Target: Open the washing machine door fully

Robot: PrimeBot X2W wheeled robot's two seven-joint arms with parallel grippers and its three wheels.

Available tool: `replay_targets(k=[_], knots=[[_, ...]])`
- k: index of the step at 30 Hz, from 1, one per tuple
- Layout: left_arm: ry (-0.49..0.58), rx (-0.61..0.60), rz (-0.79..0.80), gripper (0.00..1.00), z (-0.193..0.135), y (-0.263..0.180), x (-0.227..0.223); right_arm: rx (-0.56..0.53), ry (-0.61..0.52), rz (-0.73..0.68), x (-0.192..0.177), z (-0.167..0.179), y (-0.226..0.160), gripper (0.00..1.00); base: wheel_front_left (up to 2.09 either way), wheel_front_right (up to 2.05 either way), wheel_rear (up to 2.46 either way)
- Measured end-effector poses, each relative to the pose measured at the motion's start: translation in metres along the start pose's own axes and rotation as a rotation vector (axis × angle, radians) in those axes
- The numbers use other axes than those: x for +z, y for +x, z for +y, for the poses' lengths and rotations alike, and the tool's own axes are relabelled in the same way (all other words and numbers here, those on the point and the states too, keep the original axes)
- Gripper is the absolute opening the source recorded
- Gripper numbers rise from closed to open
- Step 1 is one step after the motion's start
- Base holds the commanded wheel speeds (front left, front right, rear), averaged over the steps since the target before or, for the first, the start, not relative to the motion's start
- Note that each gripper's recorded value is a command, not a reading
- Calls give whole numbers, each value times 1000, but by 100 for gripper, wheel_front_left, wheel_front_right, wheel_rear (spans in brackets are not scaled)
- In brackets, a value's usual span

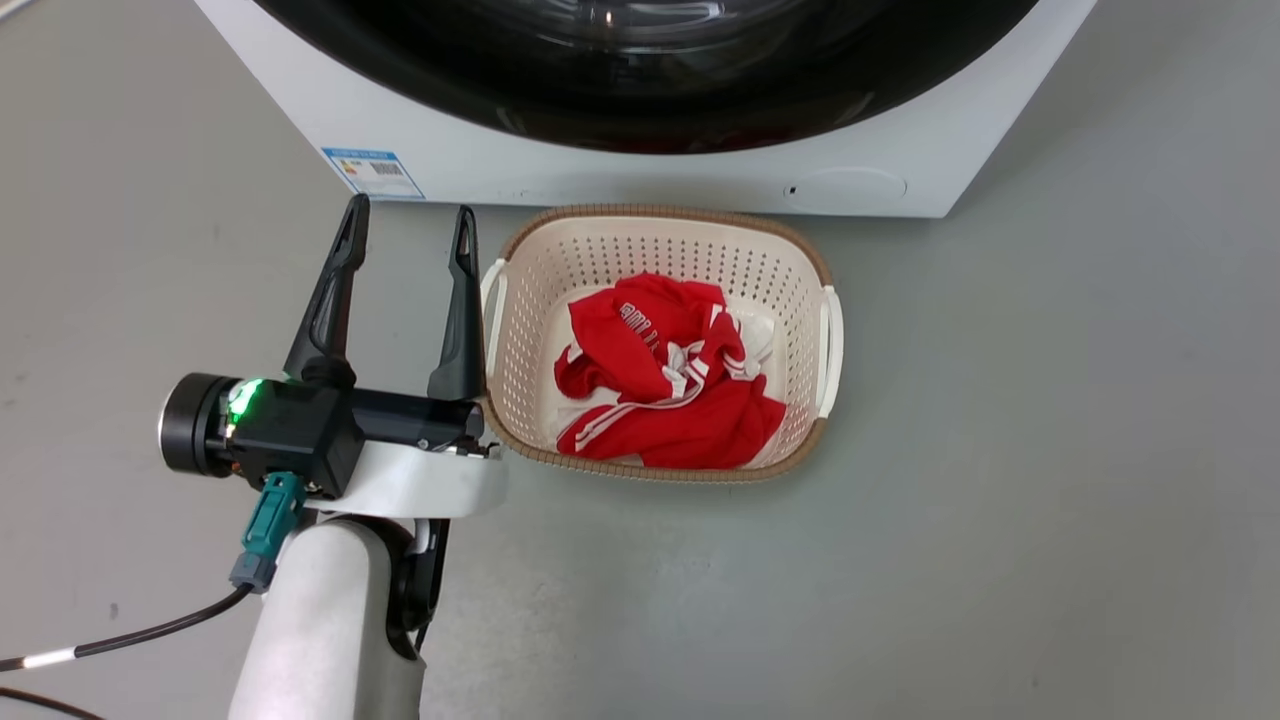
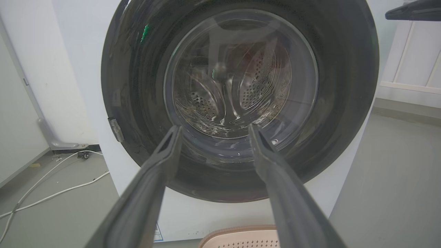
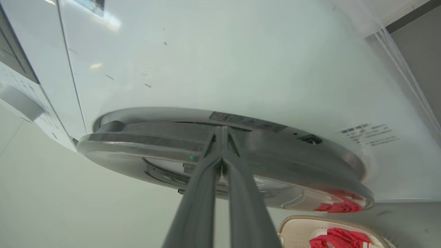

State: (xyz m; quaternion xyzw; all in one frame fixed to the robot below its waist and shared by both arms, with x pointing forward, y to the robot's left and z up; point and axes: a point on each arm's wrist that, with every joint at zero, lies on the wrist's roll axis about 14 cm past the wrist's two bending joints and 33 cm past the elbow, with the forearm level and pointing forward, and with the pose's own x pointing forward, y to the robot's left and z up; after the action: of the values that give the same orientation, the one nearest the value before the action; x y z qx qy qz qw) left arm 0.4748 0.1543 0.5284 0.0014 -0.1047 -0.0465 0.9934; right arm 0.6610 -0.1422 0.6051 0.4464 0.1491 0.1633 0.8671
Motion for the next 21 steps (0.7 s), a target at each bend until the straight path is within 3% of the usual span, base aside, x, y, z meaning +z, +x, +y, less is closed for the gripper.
replay_targets(k=[12,21], knots=[[-9,6,20,100,2,12,-18,-49,-55,133,-24,-6,40,0,0,0,0],[-15,14,23,100,3,12,-18,-31,4,301,-53,5,43,0,0,0,0]])
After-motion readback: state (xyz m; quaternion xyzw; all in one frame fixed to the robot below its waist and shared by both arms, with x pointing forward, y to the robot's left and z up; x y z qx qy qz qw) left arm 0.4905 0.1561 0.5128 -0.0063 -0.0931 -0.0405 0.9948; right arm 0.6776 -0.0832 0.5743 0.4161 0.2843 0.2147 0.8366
